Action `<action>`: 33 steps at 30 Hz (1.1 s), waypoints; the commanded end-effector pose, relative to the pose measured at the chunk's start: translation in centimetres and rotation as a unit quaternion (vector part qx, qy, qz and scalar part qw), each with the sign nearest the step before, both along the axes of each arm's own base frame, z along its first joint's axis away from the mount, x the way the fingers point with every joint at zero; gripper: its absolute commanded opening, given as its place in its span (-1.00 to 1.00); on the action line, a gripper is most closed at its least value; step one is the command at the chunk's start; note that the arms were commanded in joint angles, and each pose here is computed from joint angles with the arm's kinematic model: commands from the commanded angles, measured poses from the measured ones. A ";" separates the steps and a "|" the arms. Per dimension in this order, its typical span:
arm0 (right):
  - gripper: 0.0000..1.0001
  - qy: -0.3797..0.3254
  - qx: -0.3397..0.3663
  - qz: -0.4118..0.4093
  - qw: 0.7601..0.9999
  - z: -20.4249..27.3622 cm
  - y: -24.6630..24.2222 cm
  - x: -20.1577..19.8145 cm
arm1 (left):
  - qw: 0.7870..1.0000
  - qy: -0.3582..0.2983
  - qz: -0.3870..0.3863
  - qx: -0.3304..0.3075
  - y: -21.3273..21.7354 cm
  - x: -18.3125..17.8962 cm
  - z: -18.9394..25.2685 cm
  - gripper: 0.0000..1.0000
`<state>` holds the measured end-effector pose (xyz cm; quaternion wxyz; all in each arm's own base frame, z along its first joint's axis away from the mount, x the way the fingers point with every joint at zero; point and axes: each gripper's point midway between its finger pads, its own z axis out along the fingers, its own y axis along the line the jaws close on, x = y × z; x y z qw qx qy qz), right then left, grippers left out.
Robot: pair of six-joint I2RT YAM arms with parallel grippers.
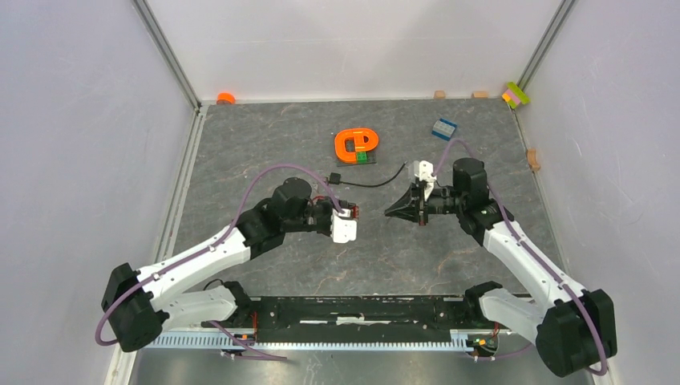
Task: Unlock with the key
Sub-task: Pick up the lock from the center of the board.
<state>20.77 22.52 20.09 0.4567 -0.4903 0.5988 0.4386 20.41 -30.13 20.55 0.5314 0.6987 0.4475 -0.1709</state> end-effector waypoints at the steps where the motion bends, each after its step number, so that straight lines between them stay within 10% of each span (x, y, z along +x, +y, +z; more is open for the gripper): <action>1: -1.00 -0.031 0.015 0.024 0.999 3.7 1.8 0.5 | 0.997 -0.061 0.045 0.012 1.2 2.1 2.2 -0.96; 11: -0.99 -0.050 -0.013 0.001 0.999 2.9 1.9 2.7 | 0.955 -0.031 0.269 0.120 6.9 7.7 7.3 -0.95; 19: -0.99 -0.052 0.004 -0.015 0.999 4.3 2.4 3.9 | 0.966 -0.044 0.238 0.090 7.5 7.0 9.0 -0.96; 33: -1.00 -0.006 0.048 -0.020 0.999 5.6 4.3 1.6 | 0.950 -0.254 0.178 -0.033 6.7 5.3 10.1 -0.96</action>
